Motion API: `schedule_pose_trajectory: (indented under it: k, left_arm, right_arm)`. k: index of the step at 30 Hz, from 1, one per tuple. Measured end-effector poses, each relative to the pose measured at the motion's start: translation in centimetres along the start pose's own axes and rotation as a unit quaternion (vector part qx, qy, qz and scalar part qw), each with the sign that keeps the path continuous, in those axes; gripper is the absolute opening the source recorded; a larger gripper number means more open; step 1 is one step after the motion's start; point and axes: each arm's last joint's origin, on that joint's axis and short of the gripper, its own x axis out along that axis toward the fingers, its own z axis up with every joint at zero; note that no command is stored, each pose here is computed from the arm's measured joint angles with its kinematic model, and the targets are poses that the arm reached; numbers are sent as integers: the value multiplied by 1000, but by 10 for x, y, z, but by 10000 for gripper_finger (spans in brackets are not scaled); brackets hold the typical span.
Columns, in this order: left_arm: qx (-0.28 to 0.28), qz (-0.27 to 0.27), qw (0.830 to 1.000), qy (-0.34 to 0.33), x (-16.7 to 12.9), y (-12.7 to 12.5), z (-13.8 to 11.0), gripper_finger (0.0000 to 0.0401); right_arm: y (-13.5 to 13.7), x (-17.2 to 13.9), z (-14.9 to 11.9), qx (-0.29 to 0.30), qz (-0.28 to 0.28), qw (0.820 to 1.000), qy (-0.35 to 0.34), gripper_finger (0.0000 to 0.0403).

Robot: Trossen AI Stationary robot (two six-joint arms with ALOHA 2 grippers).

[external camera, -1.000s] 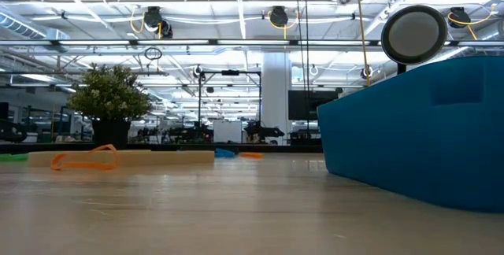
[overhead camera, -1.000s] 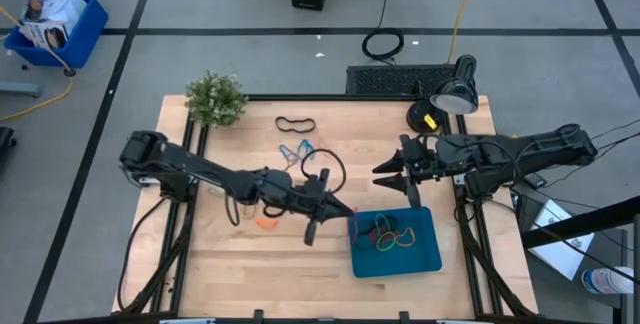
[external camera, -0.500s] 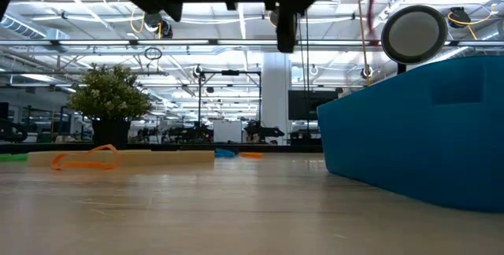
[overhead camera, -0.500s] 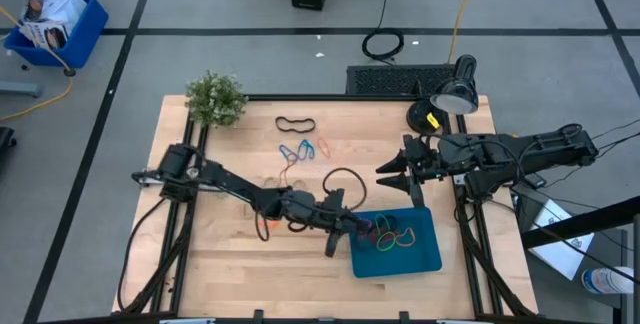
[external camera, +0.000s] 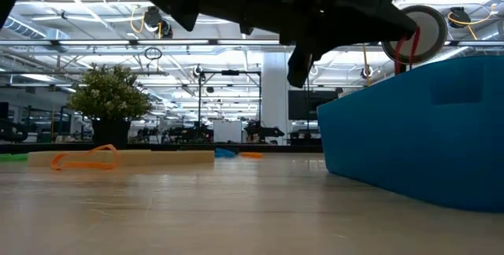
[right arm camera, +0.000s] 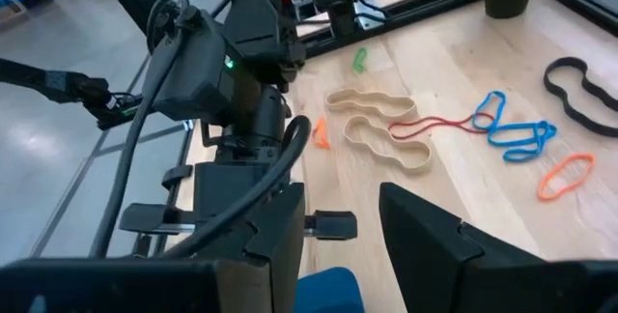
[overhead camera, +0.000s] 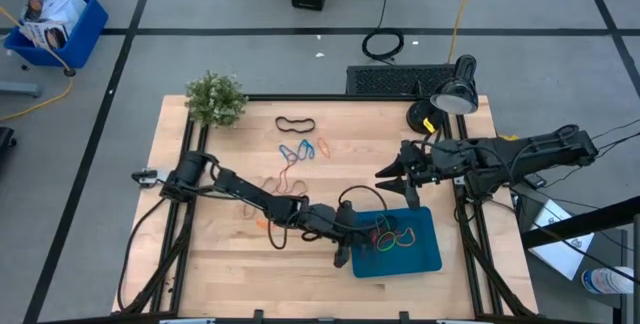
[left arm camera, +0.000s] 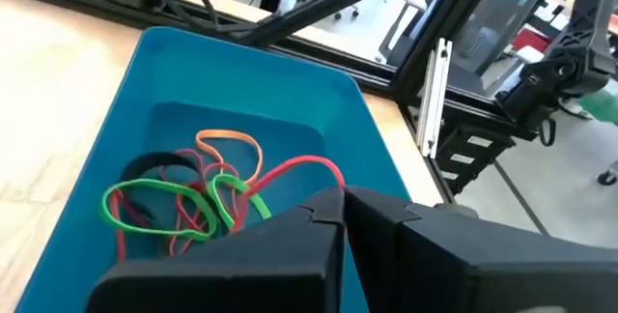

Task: Pick and place rubber bands into bin
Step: Put the red rubber band into the blue bin, then put the light brown rubber band into the blue bin

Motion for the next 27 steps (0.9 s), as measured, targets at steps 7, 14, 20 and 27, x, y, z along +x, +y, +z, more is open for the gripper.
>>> schedule_pose_trajectory:
  k: [7,14,20,27]
  left_arm:
    - [-2,8,1000,11,0,1,-2,12]
    - [-13,16,1000,20,0,4,-3,7]
    - [-11,14,1000,16,0,4,-2,40]
    - [-25,13,1000,12,0,4,-1,77]
  right_arm:
    - [0,1,0,5,4,1000,-8,130]
    - [1,1,2,5,8,1000,-17,130]
    - [1,1,2,6,8,1000,-17,130]
    - [1,1,2,9,8,1000,-16,130]
